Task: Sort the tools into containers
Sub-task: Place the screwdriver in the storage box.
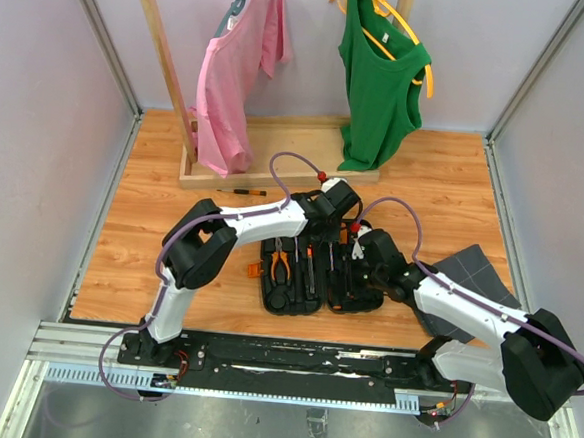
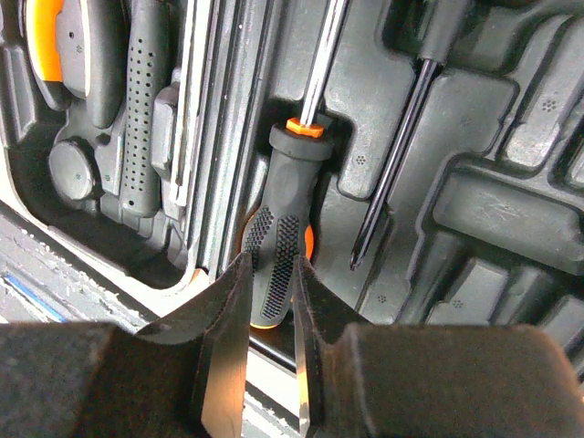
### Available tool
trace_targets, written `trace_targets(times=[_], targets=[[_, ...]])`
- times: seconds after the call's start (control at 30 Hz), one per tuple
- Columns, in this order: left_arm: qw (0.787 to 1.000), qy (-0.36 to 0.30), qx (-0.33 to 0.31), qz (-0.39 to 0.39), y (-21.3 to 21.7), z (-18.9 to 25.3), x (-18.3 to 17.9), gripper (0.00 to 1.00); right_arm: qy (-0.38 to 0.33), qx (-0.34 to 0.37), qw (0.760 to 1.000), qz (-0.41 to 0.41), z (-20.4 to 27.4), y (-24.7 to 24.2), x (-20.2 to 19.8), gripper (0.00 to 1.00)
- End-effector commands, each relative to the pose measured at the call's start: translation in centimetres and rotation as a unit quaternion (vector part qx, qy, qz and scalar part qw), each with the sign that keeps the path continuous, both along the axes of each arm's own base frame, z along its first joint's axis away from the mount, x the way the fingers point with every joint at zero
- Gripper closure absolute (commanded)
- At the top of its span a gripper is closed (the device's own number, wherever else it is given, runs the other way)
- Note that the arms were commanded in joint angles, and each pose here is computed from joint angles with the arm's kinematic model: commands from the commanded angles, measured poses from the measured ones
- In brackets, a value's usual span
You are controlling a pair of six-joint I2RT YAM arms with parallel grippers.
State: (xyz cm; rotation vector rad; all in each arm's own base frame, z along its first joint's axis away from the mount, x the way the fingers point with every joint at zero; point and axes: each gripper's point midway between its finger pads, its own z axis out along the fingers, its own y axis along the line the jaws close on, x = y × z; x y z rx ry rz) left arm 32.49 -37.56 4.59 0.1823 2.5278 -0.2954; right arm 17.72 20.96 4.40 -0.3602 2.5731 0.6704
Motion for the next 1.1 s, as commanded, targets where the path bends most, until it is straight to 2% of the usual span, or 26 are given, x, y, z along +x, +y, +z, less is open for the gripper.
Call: trace_targets(times=[0.0, 0.6, 1.07], targets=[[0.994, 0.075, 0.077, -0.016, 2.4, -6.2, -3.1, 0.94, 0.020, -0.094, 0.995, -0.015, -2.8, -3.5, -1.2, 0.78], [0.984, 0.127, 0.126, -0.022, 4.6, -10.3, -5.3, 0.97, 0.039, -0.150, 0.987, -0.031, -4.0, -5.5, -1.7, 0.81], [0.979, 0.150, 0.137, -0.034, 5.0, -12.0, -6.2, 0.98, 0.079, -0.227, 0.968, -0.070, -5.7, -8.4, -2.7, 0.86]])
